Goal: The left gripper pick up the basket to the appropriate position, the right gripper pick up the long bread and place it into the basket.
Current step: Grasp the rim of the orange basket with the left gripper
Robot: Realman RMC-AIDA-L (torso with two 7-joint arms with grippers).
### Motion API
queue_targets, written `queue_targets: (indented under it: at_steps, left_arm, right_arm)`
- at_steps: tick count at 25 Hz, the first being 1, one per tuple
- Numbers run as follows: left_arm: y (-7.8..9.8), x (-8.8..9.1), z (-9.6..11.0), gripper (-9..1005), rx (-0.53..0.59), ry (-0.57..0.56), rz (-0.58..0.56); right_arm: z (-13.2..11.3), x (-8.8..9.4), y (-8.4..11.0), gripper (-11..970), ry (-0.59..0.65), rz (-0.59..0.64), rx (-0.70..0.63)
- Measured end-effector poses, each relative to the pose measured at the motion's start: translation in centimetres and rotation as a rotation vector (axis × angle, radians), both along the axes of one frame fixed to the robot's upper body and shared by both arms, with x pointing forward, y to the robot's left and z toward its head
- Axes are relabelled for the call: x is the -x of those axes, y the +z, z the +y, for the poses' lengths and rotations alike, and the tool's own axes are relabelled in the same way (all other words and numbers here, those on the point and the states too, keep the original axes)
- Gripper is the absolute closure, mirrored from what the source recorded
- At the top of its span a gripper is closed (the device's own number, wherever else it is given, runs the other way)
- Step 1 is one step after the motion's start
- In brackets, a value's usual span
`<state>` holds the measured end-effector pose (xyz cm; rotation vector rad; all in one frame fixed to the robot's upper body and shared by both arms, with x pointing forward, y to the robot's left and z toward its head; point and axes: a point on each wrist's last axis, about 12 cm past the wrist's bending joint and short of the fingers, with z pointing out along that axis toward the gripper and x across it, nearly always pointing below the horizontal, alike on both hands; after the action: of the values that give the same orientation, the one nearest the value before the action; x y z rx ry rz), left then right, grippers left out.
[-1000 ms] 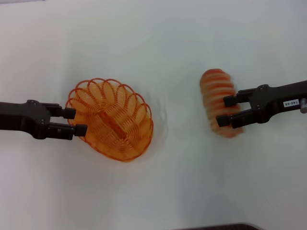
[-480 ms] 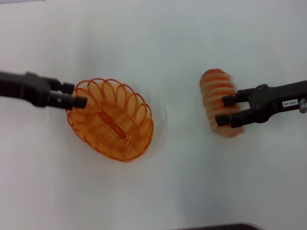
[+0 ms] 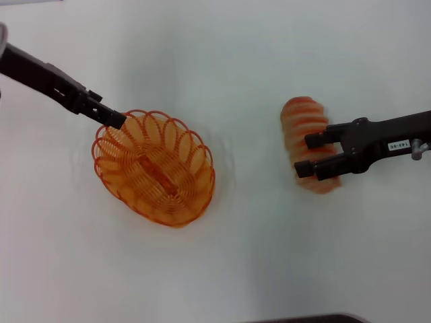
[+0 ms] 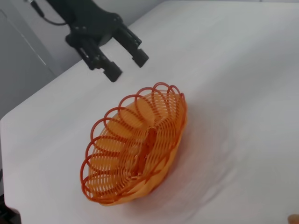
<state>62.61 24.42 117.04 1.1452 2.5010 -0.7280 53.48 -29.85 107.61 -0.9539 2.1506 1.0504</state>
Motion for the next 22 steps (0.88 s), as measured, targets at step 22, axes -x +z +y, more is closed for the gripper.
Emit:
queue_targets:
  at_steps: [22]
  left_arm:
    - [-2.8, -0.2, -3.2, 294, -0.204, 0.099, 0.03]
  right_arm:
    - [0.5, -0.1, -0.4, 66, 0.011, -0.026, 0.003]
